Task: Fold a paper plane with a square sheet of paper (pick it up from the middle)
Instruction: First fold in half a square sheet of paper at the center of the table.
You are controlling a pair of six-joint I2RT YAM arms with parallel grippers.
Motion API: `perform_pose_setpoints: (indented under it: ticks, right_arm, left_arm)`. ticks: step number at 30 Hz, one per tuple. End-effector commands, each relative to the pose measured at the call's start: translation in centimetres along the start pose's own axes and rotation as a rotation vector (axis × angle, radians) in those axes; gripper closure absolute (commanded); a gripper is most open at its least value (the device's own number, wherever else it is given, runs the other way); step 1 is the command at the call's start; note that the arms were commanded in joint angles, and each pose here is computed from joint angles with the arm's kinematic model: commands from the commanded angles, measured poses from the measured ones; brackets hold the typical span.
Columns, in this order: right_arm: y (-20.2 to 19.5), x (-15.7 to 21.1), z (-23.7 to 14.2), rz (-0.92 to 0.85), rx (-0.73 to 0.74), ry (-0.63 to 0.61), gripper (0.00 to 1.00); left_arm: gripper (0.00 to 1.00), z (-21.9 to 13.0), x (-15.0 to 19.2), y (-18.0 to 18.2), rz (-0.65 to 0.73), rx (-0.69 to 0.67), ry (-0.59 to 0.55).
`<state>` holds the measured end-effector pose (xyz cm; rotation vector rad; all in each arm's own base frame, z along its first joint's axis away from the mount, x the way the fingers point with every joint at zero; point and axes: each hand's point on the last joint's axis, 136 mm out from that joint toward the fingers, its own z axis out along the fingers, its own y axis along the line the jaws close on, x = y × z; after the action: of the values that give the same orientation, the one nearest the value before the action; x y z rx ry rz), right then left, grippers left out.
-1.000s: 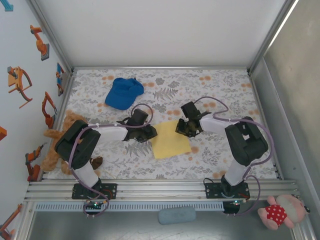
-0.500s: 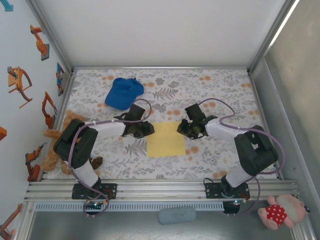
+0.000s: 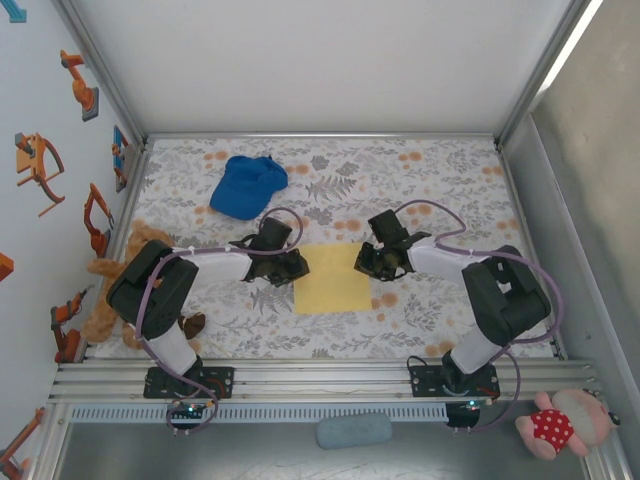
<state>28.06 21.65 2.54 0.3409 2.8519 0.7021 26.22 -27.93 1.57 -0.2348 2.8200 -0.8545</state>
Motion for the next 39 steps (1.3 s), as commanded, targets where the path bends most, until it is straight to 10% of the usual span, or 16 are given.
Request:
perform_pose_setpoints:
  ticks: [1,39]
  right_arm:
    - [-0.6,0.7,0.9,0.002,0.008,0.034,0.87]
    - [3.6,1.0,3.3,-0.004,-0.154,0.074,0.88]
  left_arm:
    - [0.84,0.8,0.8,0.9,-0.044,-0.015,0.024]
    - [0.64,0.2,-0.5,-0.2,-0.193,0.183,-0.044]
